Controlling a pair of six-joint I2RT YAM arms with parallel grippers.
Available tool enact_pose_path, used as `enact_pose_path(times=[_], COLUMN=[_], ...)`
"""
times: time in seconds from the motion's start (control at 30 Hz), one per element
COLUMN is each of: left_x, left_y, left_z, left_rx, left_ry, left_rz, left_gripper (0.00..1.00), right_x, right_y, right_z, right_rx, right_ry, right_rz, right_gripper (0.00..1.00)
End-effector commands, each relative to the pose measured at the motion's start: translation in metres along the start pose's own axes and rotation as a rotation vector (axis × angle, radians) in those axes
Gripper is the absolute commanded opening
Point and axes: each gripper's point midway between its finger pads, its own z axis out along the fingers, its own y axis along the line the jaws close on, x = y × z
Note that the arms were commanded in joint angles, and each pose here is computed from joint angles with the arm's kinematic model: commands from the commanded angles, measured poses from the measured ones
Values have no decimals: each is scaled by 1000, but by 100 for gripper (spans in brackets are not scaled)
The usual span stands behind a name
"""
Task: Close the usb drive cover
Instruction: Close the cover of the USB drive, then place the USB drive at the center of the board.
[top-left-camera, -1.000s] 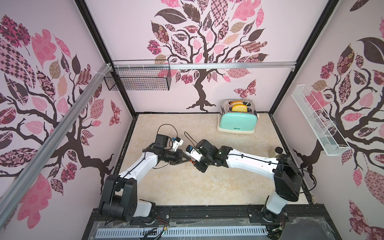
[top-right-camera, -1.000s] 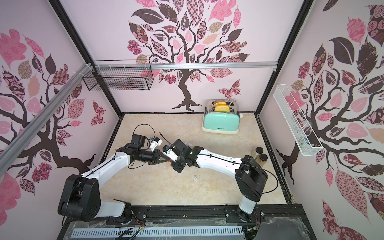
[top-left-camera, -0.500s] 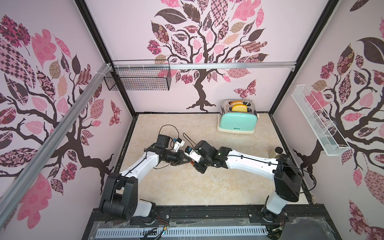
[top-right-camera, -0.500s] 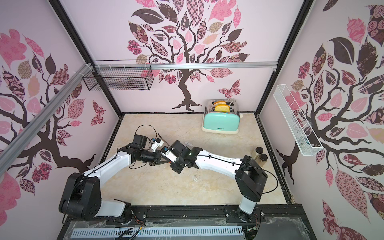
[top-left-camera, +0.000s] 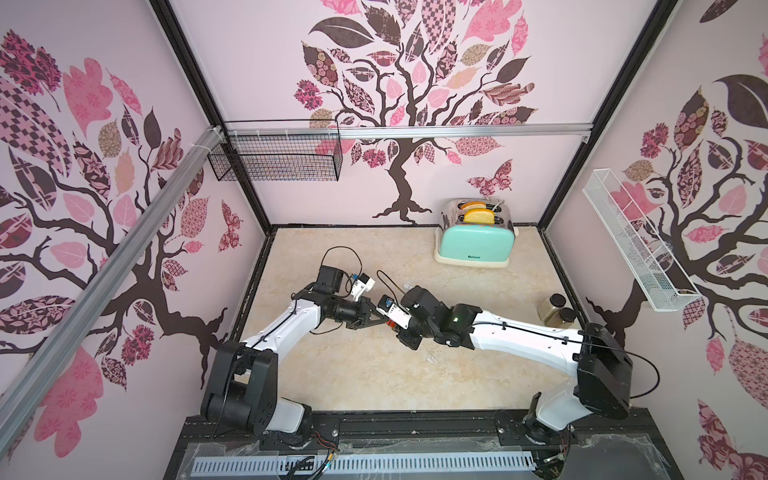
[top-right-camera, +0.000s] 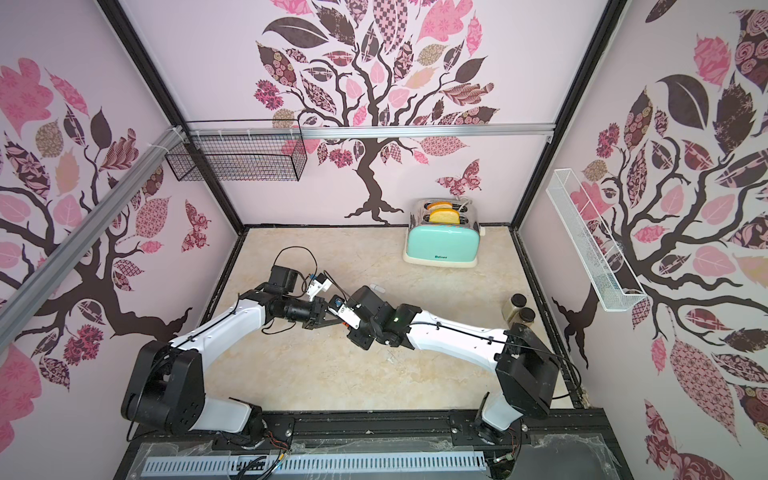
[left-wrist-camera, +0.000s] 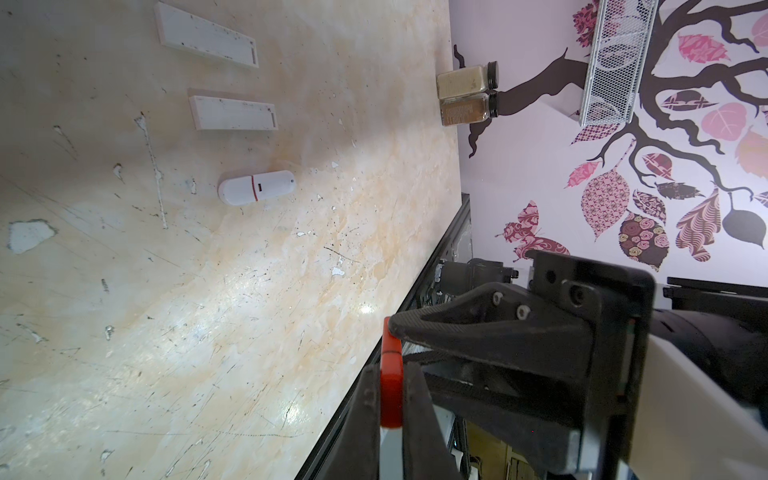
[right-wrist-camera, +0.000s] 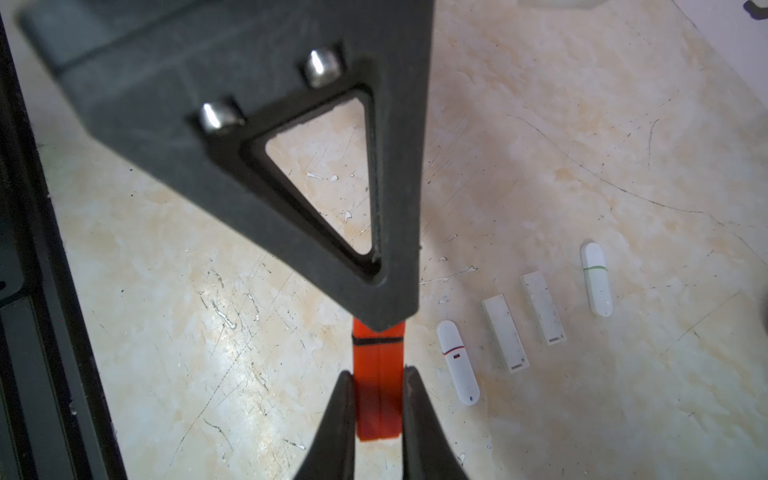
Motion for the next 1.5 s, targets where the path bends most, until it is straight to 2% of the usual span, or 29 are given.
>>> enact_pose_path(times=[0.0,0.1,0.17,0.27,0.37,0.53,0.73,0.87,1.03,1.1,1.3,1.37,1.47], left_x=[17,19,19,19,18,18,20,20,9,3,-5,-7,-12], left_y=[5,4,8,11,8,7,4,3,5,1,-7,-5,-3], left_z=[10,12,12,11,10,10,8,7,-9,-19,-45,-51,-61], left_rx=[-2,-6,-26,-52,-42,-32,-33,-34,-99,-92,-81,-92,-117], left_ry=[61,69,67,63,56,57,50,50,-9,-51,-159,-189,-227], left_rz=[-47,-40,-38,-25,-17,-20,-2,4,35,36,78,81,103], left_gripper=[0,0,0,0,0,0,0,0,8,15,61,69,74], right_x=[-104,-116,-125,-137,-149,-158,-136,-114,-71,-54,-15,-5,10], right_y=[-2,6,11,-5,-14,10,-3,-13,-26,-30,-33,-34,-35], right_z=[-30,-30,-34,-41,-42,-36,-32,-25,-15,-13,-12,-11,-7], right_rx=[7,10,35,75,12,-87,13,33,11,16,46,55,55], right_ry=[-359,-362,-416,-478,-491,-501,-463,-393,-273,-217,-140,-114,-63], right_rz=[0,-19,-61,26,132,101,32,20,26,34,4,-4,-21], right_gripper=[0,0,0,0,0,0,0,0,0,0,0,0,0])
